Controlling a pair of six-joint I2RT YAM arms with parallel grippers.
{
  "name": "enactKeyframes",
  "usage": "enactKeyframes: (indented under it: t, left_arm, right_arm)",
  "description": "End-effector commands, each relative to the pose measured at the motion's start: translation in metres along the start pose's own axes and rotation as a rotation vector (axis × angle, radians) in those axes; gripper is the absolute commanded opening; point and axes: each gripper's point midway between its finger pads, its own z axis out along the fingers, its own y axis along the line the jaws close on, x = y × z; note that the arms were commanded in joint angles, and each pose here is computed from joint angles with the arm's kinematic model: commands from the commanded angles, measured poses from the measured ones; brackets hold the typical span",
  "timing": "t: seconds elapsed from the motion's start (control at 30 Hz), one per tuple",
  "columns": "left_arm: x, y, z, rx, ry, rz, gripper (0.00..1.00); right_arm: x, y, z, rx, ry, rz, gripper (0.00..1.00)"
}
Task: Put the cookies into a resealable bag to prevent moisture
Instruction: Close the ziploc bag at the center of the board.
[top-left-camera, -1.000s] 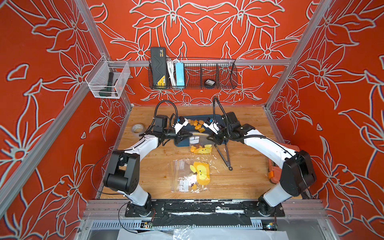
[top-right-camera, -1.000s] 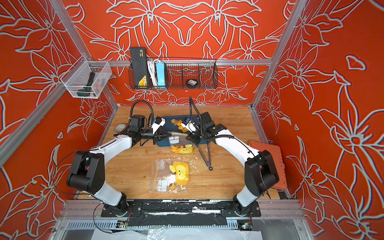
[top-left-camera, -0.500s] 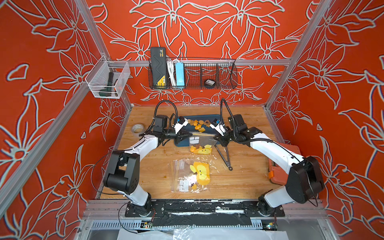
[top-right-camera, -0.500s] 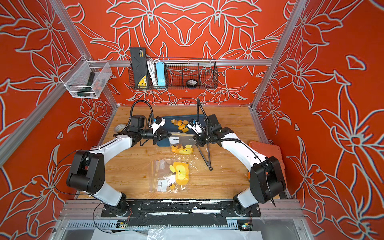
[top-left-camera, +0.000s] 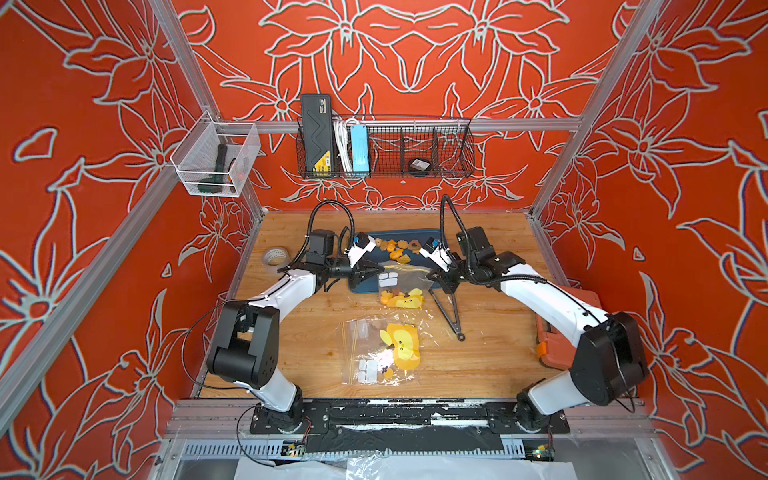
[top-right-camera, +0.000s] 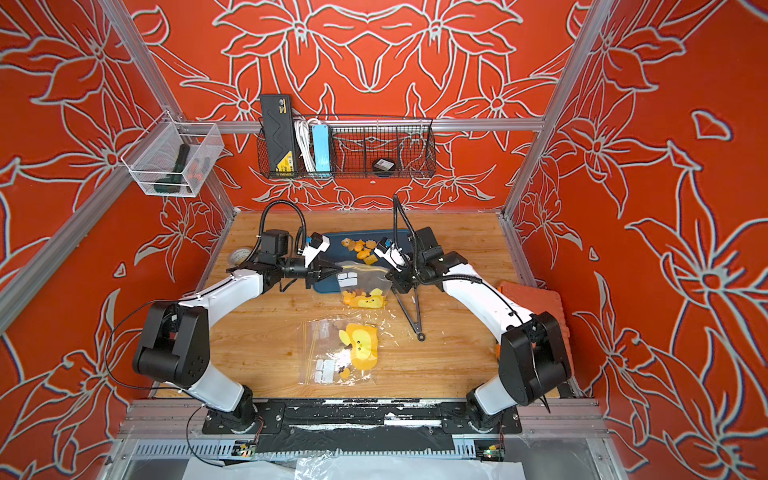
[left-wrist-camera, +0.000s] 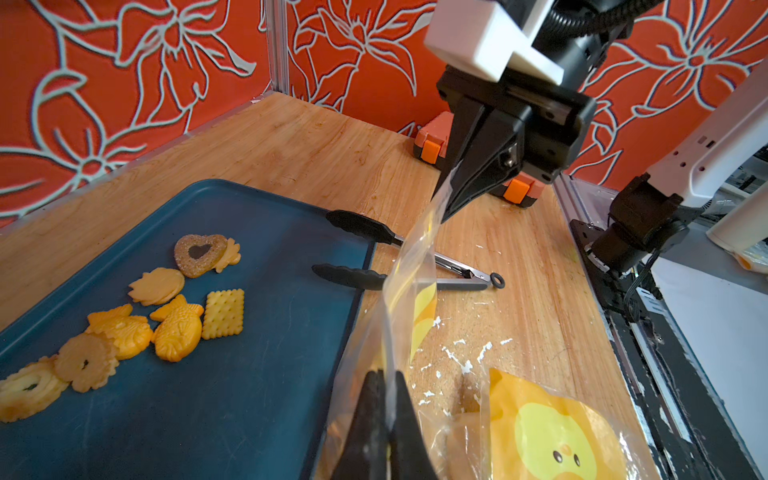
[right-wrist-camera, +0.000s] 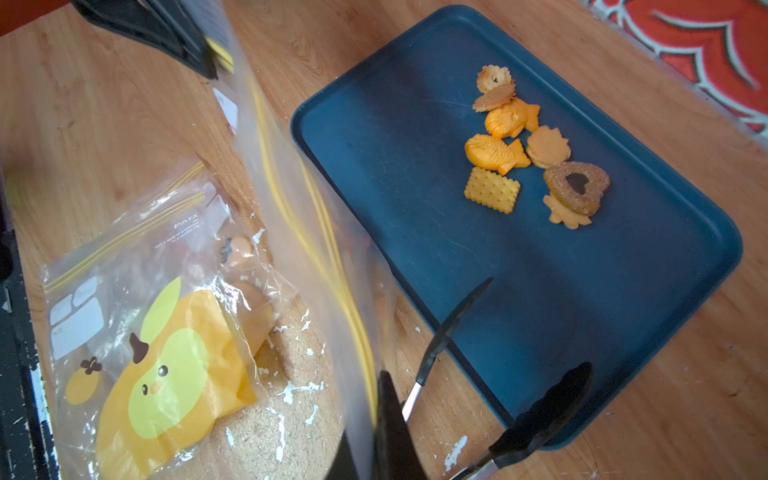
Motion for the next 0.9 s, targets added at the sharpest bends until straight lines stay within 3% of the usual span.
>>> enactKeyframes:
  t: [0.0, 0.03, 0.07, 0.1, 0.13, 0.17, 0.23, 0.3, 0.37, 0.43, 0.5, 0.57, 0.6, 0.63, 0.73, 0.77, 0.8, 0.87]
  left_arm:
    - [-0.008, 0.000, -0.001, 0.022, -0.016, 0.022, 0.00]
    - [-0.007, -0.001, -0.001, 0.023, -0.016, 0.022, 0.00]
    - [-0.008, -0.001, -0.001, 0.022, -0.016, 0.023, 0.00]
    - [-0.008, -0.001, -0.001, 0.023, -0.016, 0.023, 0.00]
    - [-0.008, 0.000, -0.001, 0.023, -0.015, 0.021, 0.00]
    - [-0.008, 0.000, -0.001, 0.022, -0.015, 0.021, 0.00]
    - [-0.008, 0.000, -0.001, 0.023, -0.015, 0.023, 0.00]
    - [-0.008, -0.001, -0.001, 0.022, -0.016, 0.024, 0.00]
    - [-0.007, -0.001, -0.001, 0.024, -0.015, 0.021, 0.00]
    - [-0.008, 0.000, -0.001, 0.023, -0.015, 0.022, 0.00]
    - [-0.008, 0.000, -0.001, 0.022, -0.015, 0.023, 0.00]
    - [-0.008, -0.001, -0.001, 0.022, -0.014, 0.024, 0.00]
    - [-0.008, -0.001, -0.001, 0.021, -0.014, 0.023, 0.00]
    - [-0.008, -0.001, -0.001, 0.022, -0.014, 0.022, 0.00]
    - [-0.008, 0.000, -0.001, 0.021, -0.014, 0.024, 0.00]
    - [-0.008, 0.000, -0.001, 0.022, -0.014, 0.023, 0.00]
    - [-0.008, 0.000, -0.001, 0.022, -0.014, 0.023, 0.00]
    - [-0.008, 0.000, -0.001, 0.022, -0.014, 0.022, 0.00]
  right_arm:
    - [-0.010, 0.007, 0.002, -0.043, -0.006, -0.048, 0.23]
    - [-0.011, 0.008, 0.003, -0.040, -0.007, -0.055, 0.29]
    - [-0.013, 0.008, 0.004, -0.041, -0.005, -0.063, 0.29]
    - [-0.012, 0.009, 0.005, -0.048, 0.003, -0.065, 0.24]
    - [-0.012, 0.011, 0.006, -0.061, 0.012, -0.069, 0.10]
    - [-0.012, 0.011, 0.007, -0.071, 0.021, -0.073, 0.08]
    - [-0.015, 0.012, 0.007, -0.072, 0.024, -0.084, 0.23]
    - [-0.017, 0.011, 0.009, -0.058, 0.018, -0.095, 0.26]
    - [-0.020, 0.013, 0.009, -0.077, 0.018, -0.098, 0.00]
    - [-0.023, 0.016, 0.010, -0.100, 0.020, -0.103, 0.00]
    - [-0.026, 0.016, 0.012, -0.095, 0.014, -0.114, 0.17]
    - [-0.029, 0.017, 0.012, -0.087, 0.005, -0.121, 0.22]
    - [-0.030, 0.017, 0.012, -0.094, 0.004, -0.122, 0.19]
    - [-0.031, 0.019, 0.012, -0.108, 0.006, -0.120, 0.00]
    - [-0.032, 0.022, 0.016, -0.130, 0.014, -0.125, 0.03]
    - [-0.032, 0.021, 0.017, -0.120, 0.011, -0.130, 0.12]
    - [-0.033, 0.020, 0.018, -0.109, 0.009, -0.133, 0.15]
    - [-0.035, 0.020, 0.019, -0.111, 0.005, -0.129, 0.00]
